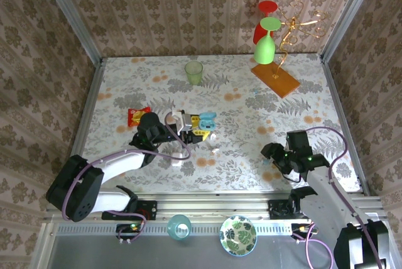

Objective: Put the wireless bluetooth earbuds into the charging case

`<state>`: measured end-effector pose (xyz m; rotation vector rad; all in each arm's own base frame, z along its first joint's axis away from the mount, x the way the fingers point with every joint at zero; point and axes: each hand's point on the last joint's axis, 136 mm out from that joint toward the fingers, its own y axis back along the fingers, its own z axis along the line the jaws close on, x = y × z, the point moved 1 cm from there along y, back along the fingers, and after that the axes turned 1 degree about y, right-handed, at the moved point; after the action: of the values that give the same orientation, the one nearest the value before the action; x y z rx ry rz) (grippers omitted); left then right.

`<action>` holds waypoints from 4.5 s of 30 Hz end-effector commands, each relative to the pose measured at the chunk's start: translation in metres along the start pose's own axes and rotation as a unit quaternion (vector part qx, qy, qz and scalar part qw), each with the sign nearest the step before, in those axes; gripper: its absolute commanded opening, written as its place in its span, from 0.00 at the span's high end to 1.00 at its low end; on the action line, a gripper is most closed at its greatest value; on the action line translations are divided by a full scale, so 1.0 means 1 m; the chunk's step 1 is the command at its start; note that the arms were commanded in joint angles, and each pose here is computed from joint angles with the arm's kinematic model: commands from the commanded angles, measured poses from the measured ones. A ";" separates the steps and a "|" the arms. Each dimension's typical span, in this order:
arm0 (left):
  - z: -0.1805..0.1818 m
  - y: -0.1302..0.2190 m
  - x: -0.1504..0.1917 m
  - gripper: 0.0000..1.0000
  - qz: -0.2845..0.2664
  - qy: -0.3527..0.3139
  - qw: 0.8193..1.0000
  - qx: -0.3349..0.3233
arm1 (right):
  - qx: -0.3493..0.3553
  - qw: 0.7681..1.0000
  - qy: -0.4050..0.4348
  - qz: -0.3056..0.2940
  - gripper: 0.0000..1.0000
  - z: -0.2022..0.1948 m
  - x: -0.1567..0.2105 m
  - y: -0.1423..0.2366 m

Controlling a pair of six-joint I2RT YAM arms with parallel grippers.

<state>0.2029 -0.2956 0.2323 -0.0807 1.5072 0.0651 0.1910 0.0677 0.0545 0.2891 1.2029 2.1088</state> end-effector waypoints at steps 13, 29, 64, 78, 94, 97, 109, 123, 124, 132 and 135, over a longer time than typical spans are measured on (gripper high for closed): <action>-0.001 -0.003 -0.026 0.74 -0.020 -0.038 0.999 0.015 | 0.016 0.992 -0.116 0.053 0.63 -0.011 0.017 -0.016; -0.003 0.001 -0.024 0.74 -0.018 -0.036 0.999 0.009 | 0.036 0.991 -0.118 0.043 0.73 -0.021 0.010 -0.026; 0.000 0.002 -0.014 0.74 -0.010 -0.029 1.000 -0.001 | 0.147 0.943 0.268 0.134 0.87 0.059 -0.012 -0.064; 0.003 0.002 -0.014 0.74 -0.001 -0.027 1.000 -0.004 | 0.065 0.942 0.293 0.151 0.68 0.087 -0.008 -0.083; 0.005 -0.002 -0.017 0.74 -0.003 -0.023 1.000 0.003 | 0.071 0.941 0.294 0.150 0.70 0.084 -0.017 -0.087; 0.005 -0.002 -0.017 0.74 -0.002 -0.024 1.000 0.002 | 0.066 0.942 0.293 0.151 0.69 0.089 -0.016 -0.085; 0.006 0.005 -0.011 0.74 -0.005 -0.023 1.000 -0.009 | 0.165 0.942 0.283 0.066 0.66 0.078 -0.022 -0.057; 0.005 0.008 -0.010 0.74 -0.009 -0.022 1.000 -0.011 | 0.112 0.970 0.186 0.111 0.61 0.081 0.008 -0.080; 0.004 0.008 -0.010 0.74 -0.009 -0.023 1.000 -0.011 | 0.109 0.970 0.186 0.110 0.61 0.082 0.007 -0.081; 0.004 0.009 -0.009 0.74 -0.005 -0.022 1.000 -0.014 | 0.111 0.963 0.217 0.114 0.63 0.089 0.003 -0.090; 0.004 0.010 -0.009 0.74 -0.003 -0.022 1.000 -0.017 | 0.114 0.959 0.236 0.111 0.65 0.092 -0.001 -0.090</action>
<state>0.2071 -0.2898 0.2338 -0.0880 1.4901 0.0921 0.2702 0.1552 0.0288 0.0758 1.7476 2.2971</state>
